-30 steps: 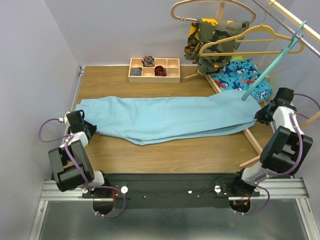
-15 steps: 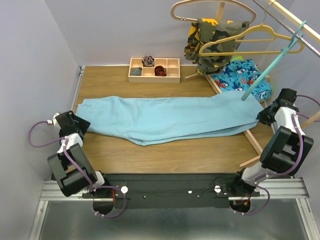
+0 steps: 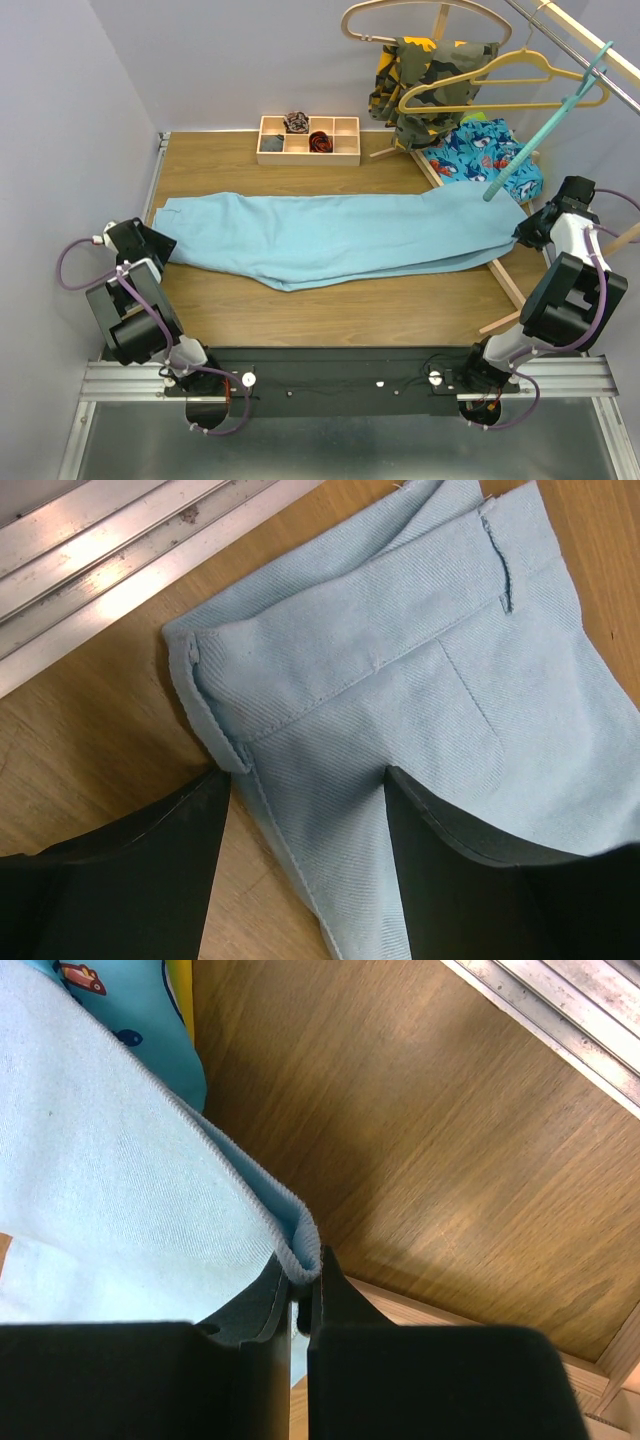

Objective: Place the trousers on the hanger
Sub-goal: Fold the trousers at the center of the board.

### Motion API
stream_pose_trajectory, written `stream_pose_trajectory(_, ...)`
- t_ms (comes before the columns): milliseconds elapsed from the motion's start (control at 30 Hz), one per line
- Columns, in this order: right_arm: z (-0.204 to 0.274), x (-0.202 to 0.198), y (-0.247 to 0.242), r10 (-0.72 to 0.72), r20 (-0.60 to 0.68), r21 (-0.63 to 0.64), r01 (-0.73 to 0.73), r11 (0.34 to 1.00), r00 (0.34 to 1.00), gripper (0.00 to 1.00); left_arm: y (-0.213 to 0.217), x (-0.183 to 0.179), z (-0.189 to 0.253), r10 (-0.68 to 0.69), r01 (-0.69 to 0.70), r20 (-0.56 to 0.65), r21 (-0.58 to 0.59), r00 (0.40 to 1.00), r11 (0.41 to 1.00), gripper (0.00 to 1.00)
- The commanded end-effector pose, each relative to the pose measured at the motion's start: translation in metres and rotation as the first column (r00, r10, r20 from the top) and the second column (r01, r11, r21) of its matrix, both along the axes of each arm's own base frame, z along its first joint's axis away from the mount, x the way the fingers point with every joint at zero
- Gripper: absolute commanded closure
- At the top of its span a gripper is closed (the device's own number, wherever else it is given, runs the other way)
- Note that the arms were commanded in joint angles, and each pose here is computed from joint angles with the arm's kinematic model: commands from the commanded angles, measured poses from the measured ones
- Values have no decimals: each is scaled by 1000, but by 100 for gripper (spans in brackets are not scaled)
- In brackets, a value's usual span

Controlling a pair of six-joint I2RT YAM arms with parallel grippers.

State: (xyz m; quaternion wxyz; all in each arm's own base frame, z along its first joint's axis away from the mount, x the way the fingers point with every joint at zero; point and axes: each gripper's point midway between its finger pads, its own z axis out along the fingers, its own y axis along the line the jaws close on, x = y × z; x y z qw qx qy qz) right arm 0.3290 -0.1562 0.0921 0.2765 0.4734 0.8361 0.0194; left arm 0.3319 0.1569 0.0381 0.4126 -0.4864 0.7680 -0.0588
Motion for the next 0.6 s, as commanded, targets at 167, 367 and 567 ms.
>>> stream_pose_trajectory(167, 19, 10, -13, -9, 58, -37, 11, 999, 998, 99, 5, 18, 2, -52, 52, 11, 0, 999, 999, 52)
stream_pose_trajectory(367, 17, 6, -11, 0, 49, -42, 2, 999, 999, 97, 5, 20, 0, -88, 88, -14, 11, 996, 996, 95)
stream_pose_trajectory(567, 19, 2, -8, 39, 47, -59, -36, 998, 998, 22, 6, 25, 17, -167, 168, -12, 74, 986, 983, 100)
